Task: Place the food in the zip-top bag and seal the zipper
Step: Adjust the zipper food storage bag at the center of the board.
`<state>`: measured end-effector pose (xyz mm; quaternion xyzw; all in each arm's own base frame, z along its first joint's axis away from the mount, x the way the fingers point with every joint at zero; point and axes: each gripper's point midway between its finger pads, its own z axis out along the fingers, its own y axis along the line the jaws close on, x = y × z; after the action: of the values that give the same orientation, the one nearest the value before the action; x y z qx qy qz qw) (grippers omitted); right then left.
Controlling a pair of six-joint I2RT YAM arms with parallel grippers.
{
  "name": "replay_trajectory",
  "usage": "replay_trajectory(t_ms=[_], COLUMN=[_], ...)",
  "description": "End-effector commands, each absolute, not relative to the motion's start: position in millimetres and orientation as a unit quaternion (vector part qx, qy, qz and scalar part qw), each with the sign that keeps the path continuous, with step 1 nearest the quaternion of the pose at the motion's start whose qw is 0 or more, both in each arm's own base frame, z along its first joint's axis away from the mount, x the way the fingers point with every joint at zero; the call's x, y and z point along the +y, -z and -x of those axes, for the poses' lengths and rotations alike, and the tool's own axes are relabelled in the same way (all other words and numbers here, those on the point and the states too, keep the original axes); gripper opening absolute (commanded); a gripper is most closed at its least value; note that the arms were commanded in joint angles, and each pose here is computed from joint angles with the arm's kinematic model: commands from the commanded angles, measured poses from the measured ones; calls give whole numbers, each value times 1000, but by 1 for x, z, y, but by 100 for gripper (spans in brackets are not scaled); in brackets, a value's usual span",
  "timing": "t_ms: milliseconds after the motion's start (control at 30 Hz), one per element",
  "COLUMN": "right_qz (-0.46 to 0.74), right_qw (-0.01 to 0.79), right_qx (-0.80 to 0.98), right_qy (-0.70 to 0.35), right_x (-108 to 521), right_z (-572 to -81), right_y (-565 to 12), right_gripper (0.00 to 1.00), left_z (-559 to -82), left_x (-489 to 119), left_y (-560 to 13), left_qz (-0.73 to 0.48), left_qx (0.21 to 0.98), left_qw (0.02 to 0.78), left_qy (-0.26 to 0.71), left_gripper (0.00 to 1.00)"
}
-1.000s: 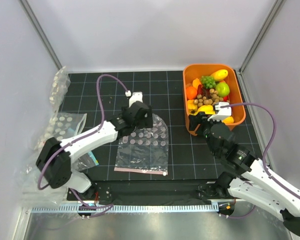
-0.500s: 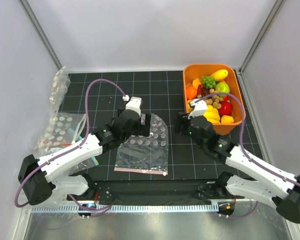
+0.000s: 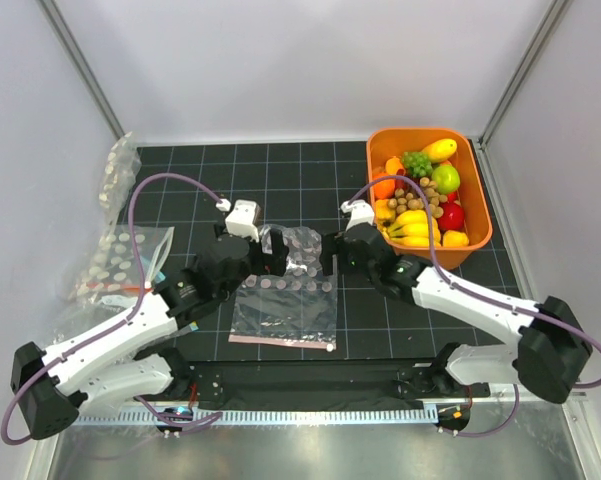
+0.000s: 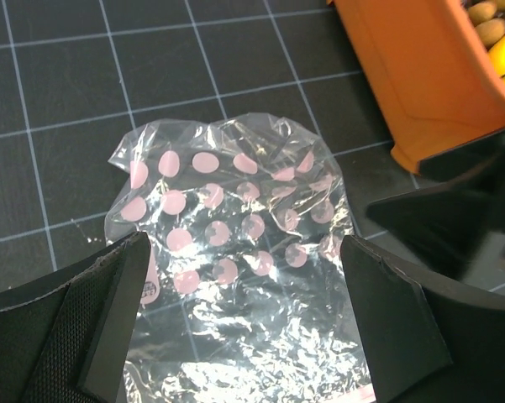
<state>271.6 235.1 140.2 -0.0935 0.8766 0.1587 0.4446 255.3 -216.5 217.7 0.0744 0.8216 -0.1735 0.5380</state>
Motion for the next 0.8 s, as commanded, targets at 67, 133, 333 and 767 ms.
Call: replay_trajectory(t_ms=[67, 133, 333, 767], right_qz=[85, 83, 75, 60], right_qw=[430, 416, 406, 358], right_qx=[885, 894, 904, 924], right_qy=[-160, -142, -110, -118], right_x=[256, 257, 253, 266], right_z=[-287, -290, -296, -297], right_y=[-130, -114, -99, -61], right_gripper=[92, 96, 97, 71], left_z=[-257, -257, -254, -257], left_x=[-221, -222, -225, -222], left_y=[-243, -242, -244, -243], left_qz=[-68, -70, -71, -65], left_qx=[790, 791, 789, 790], left_qw=[572, 570, 568, 570], left_qy=[209, 212, 224, 214], left_gripper=[100, 100, 100, 100])
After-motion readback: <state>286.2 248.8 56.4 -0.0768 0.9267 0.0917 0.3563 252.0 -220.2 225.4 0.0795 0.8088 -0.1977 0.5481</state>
